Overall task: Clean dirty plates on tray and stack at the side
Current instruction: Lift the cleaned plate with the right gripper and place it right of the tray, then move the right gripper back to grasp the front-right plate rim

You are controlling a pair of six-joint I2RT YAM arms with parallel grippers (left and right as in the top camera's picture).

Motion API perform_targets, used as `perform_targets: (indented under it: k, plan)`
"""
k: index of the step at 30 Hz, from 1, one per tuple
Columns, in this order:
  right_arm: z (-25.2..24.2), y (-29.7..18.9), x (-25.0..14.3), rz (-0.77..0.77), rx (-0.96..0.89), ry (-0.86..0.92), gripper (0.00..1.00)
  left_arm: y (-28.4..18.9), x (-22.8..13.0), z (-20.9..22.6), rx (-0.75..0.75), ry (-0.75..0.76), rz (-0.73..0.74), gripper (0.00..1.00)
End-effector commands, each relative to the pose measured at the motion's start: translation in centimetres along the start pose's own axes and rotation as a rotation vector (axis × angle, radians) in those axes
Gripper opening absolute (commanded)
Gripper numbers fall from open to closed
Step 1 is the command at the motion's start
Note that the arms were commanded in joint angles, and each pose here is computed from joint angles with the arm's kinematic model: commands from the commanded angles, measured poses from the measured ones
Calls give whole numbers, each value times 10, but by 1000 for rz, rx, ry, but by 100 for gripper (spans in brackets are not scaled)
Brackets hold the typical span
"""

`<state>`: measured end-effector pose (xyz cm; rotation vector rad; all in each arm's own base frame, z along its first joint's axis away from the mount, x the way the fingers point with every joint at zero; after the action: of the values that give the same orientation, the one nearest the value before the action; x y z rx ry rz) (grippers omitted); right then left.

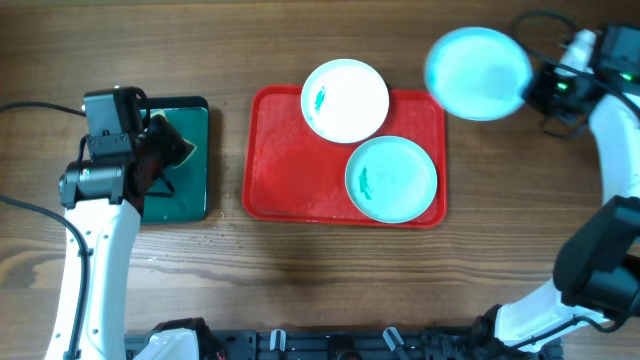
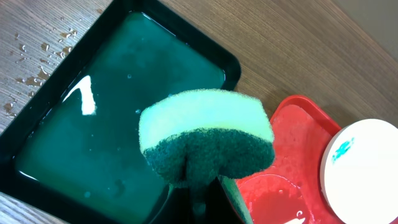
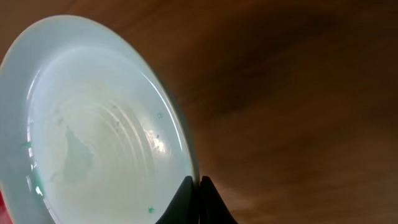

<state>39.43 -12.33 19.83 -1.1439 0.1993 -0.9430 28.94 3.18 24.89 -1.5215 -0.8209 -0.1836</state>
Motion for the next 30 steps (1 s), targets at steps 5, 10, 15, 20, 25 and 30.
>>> perform_targets:
  k: [5,10,15,20,25,30]
  plan:
    - [-52,30,10,-55,-132,143,4,-3,1,2,5,-13,-14,4]
    - [-64,58,3,5,-159,159,4,-3,1,2,5,-13,-13,4]
    - [-56,69,-5,93,-42,115,72,-3,1,2,5,-13,-14,4]
    - [-11,35,-5,134,233,76,81,-3,1,2,5,-14,-14,4]
    - [66,4,-31,81,335,-127,85,-3,2,1,2,-14,-20,4]
    - [137,30,-80,-16,271,-327,88,-3,2,1,2,-14,-20,4]
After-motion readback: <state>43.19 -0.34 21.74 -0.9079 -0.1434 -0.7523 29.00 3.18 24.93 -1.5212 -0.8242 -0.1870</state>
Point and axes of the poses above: each gripper's point midway between its finger pads, its own y axis out along the fingers, its own z axis along the line the jaws close on, x = y × z, the point moved 8 cm from there along -y, back along the fingers, and after that the axes turned 13 degrees about y, right-handed, at the moved point
